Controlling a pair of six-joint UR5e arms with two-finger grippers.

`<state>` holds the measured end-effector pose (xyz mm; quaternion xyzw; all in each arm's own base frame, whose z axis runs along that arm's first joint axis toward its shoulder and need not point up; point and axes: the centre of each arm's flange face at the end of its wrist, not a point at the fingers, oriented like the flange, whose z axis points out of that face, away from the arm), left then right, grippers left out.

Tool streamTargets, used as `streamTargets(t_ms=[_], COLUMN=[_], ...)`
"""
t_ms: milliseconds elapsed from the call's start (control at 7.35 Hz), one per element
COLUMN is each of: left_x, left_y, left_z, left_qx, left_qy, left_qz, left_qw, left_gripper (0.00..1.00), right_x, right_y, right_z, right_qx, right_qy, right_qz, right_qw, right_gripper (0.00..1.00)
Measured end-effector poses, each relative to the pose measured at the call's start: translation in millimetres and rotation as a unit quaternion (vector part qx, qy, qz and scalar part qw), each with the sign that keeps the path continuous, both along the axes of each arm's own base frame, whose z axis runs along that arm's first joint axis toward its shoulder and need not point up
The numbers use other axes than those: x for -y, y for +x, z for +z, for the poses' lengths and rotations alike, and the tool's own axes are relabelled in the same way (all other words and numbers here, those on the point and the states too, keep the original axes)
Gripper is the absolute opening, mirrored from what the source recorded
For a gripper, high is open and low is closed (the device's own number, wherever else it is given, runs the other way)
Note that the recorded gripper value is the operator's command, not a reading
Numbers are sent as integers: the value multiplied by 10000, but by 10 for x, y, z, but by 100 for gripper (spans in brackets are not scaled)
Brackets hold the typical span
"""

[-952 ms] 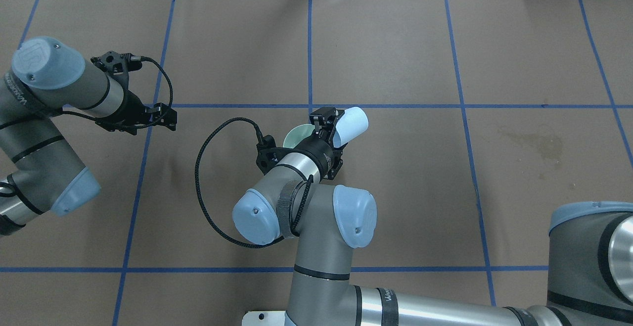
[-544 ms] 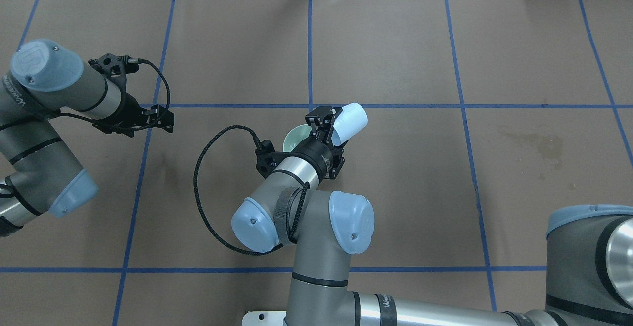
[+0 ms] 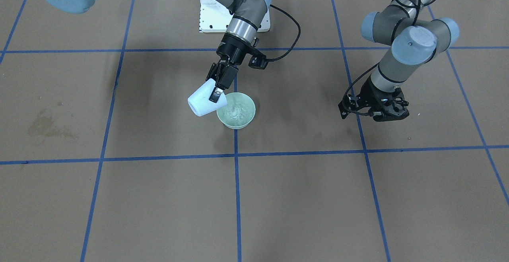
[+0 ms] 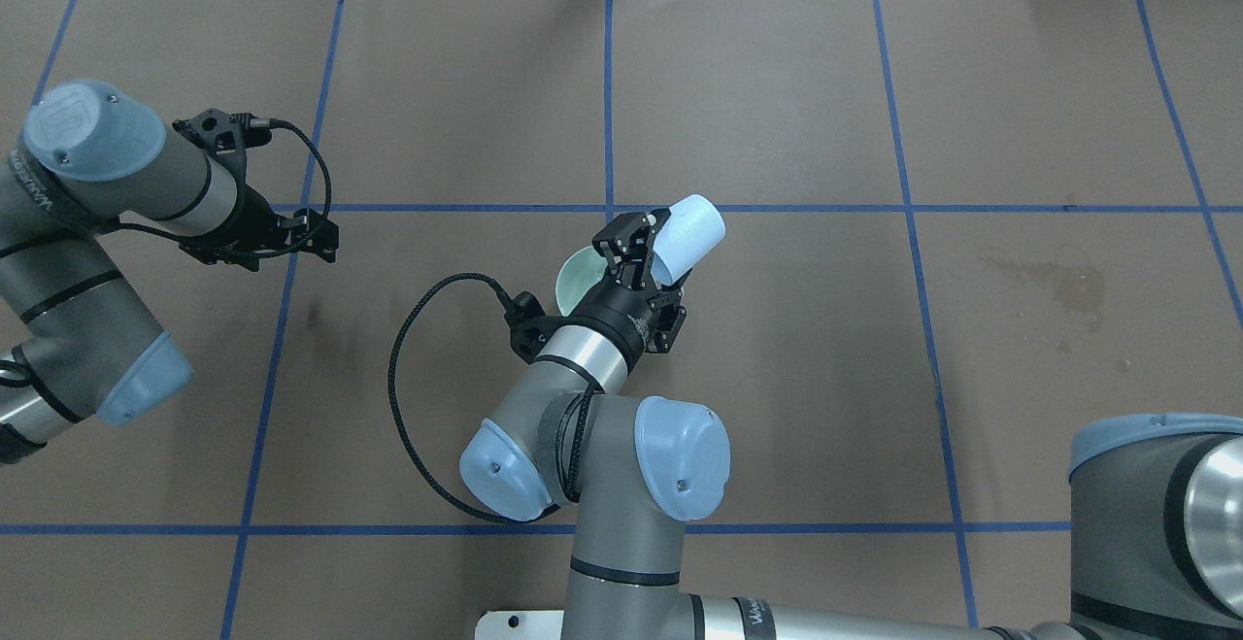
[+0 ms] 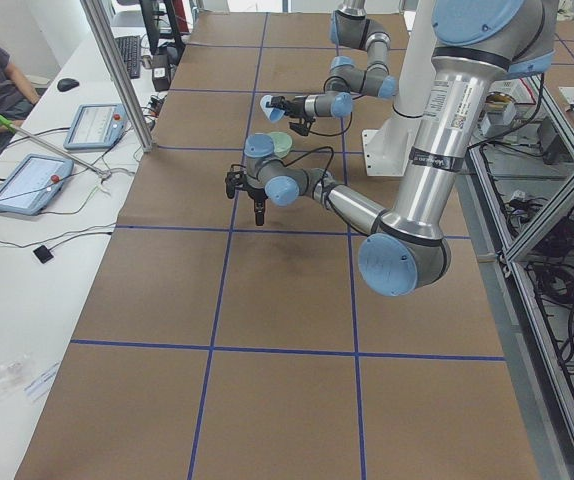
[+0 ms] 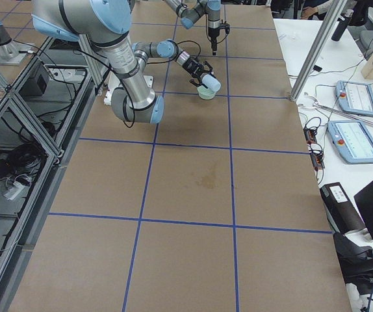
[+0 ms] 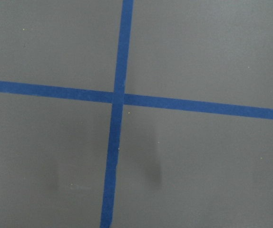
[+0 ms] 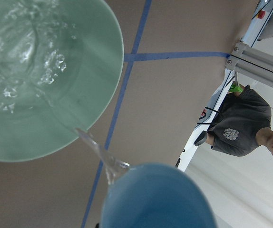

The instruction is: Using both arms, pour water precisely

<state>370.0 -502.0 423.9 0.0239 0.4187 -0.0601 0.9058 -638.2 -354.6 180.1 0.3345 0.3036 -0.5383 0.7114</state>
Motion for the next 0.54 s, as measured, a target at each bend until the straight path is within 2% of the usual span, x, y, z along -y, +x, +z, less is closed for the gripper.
streamTargets(t_ms=[136,272,408,544], left_x=[1,0,-2,-2], left_y=[1,0,-2,-2], left_z=[3,0,-11,-35], left_qx=[1,-3,-11,-26], left_qy=[0,3,8,23], left_qz=[1,0,-2,-3], left_qw=[10000,10000,10000,10000], left_gripper=[100,100,100,100], right_x=[-28,-40,-38,-16], right_y=[-20,-18,26,153], right_z=[1,-20,-68,-115], right_qx=[-18,122,485,969], right_qy=[51,84,95,0], right_qz=[-3,75,278,524], right_qw=[10000,9999,9984,9939], right_gripper=[45,45,45,45])
